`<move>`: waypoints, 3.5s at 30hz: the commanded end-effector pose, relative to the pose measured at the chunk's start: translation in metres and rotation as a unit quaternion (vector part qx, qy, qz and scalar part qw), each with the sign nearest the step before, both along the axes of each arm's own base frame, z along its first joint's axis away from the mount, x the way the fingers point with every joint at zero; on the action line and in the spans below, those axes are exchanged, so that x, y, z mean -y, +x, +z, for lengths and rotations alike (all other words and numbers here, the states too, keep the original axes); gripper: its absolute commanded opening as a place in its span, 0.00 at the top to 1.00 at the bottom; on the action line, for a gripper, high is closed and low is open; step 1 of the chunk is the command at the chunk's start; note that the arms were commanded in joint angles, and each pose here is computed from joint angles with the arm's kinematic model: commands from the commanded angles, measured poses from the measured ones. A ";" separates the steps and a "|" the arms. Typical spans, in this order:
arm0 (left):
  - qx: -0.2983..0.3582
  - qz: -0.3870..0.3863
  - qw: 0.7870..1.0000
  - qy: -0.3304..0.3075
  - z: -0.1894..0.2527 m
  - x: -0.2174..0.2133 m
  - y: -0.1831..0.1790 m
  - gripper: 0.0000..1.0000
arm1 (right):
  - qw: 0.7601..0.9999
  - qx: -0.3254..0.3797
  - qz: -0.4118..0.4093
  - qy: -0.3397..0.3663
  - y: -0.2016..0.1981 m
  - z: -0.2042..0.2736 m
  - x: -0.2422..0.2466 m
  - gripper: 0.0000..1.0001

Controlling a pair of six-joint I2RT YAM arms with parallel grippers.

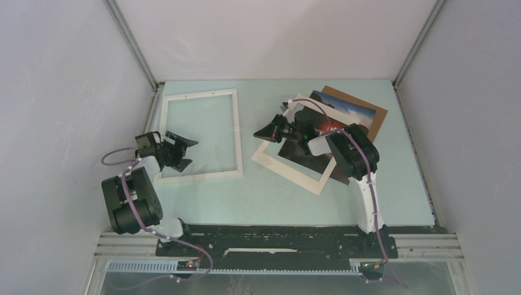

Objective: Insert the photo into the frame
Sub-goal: Place the photo frame item in the photo frame.

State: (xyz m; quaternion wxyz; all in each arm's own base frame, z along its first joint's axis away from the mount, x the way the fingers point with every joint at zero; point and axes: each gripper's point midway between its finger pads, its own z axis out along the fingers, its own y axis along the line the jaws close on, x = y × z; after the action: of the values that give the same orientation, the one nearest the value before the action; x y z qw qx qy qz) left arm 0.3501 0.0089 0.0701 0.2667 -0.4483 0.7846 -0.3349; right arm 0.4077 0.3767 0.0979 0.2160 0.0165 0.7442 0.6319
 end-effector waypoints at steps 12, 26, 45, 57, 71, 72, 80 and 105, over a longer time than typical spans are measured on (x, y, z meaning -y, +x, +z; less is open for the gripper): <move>-0.111 -0.086 0.982 0.125 -0.032 -0.005 -0.026 0.00 | 1.000 0.013 0.003 0.007 -0.003 0.002 -0.004 1.00; 0.012 -0.088 0.994 0.064 0.023 0.008 -0.006 0.11 | 1.000 0.013 0.005 0.004 -0.005 0.002 -0.005 1.00; 0.009 -0.055 0.998 0.040 0.016 0.009 -0.006 0.36 | 1.000 0.020 0.010 0.004 -0.008 0.007 -0.008 1.00; -0.023 -0.039 0.998 0.035 -0.018 0.002 -0.001 0.53 | 1.000 0.021 0.014 0.002 -0.011 0.007 -0.010 1.00; -0.053 -0.054 0.993 0.090 -0.031 -0.013 -0.004 0.85 | 0.999 0.017 0.021 -0.031 -0.022 0.001 -0.020 1.00; -0.058 -0.057 0.992 0.100 -0.030 -0.015 -0.006 0.88 | 0.999 0.019 0.022 -0.034 -0.023 0.002 -0.020 0.99; -0.073 -0.069 0.979 0.179 -0.007 -0.036 -0.015 0.99 | 0.999 0.018 0.022 -0.041 -0.029 -0.003 -0.029 1.00; -0.070 -0.025 0.953 0.294 0.050 -0.095 0.001 1.00 | 0.999 0.040 -0.003 -0.011 -0.005 0.010 -0.067 1.00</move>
State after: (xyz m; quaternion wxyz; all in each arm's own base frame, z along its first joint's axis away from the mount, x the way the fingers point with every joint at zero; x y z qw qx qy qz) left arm 0.3416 0.0758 0.0837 0.2690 -0.3620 0.8855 -0.1117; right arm 0.3919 0.4309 0.0900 0.2217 -0.0013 0.7638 0.6061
